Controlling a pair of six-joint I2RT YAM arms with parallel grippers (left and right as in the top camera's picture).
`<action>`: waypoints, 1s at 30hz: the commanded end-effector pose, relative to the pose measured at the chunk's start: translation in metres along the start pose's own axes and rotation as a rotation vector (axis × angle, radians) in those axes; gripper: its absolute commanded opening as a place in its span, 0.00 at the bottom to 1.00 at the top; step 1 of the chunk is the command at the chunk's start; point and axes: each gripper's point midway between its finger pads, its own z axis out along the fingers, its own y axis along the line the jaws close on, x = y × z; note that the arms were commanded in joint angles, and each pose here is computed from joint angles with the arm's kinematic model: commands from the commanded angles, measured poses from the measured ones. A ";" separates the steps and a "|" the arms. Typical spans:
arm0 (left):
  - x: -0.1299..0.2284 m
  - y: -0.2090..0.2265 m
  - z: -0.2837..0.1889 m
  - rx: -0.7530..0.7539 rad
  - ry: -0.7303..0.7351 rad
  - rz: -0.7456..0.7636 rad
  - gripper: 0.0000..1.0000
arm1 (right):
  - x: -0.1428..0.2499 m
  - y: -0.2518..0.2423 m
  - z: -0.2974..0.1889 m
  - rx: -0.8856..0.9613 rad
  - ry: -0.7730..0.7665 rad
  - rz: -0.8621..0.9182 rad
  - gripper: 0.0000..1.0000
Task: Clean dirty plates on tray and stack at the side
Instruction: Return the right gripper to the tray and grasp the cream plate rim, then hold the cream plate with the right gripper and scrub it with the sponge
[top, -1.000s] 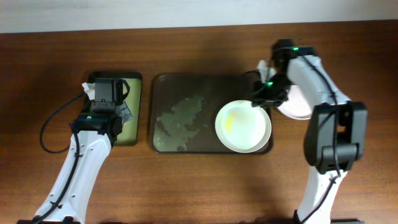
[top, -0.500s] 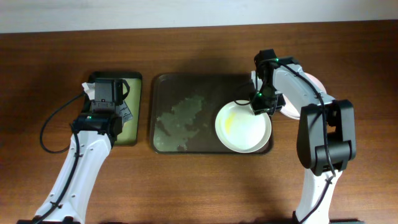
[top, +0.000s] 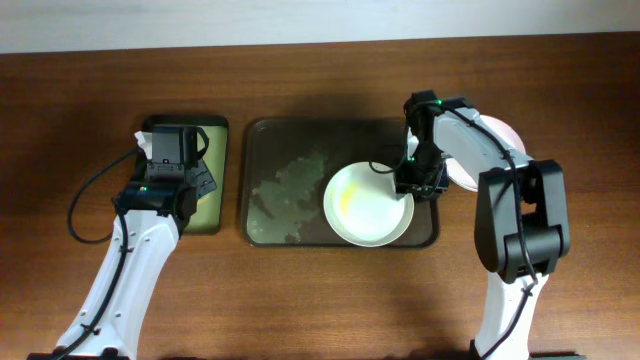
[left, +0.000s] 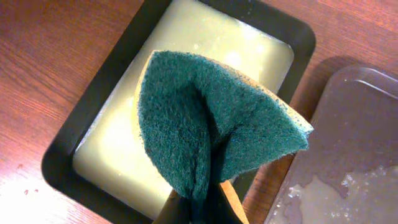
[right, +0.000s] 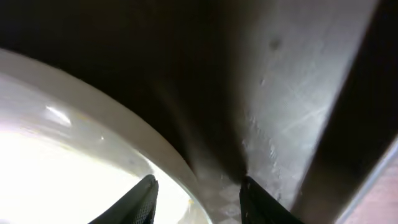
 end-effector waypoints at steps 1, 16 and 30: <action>0.003 -0.004 0.002 0.028 0.016 -0.012 0.00 | 0.021 -0.002 0.022 0.002 0.066 0.056 0.44; 0.016 -0.031 -0.001 0.182 0.095 -0.012 0.00 | 0.017 0.021 0.039 -0.108 0.036 0.038 0.04; 0.081 -0.150 0.008 0.526 0.246 0.213 0.00 | -0.003 0.109 0.047 -0.144 -0.188 -0.466 0.04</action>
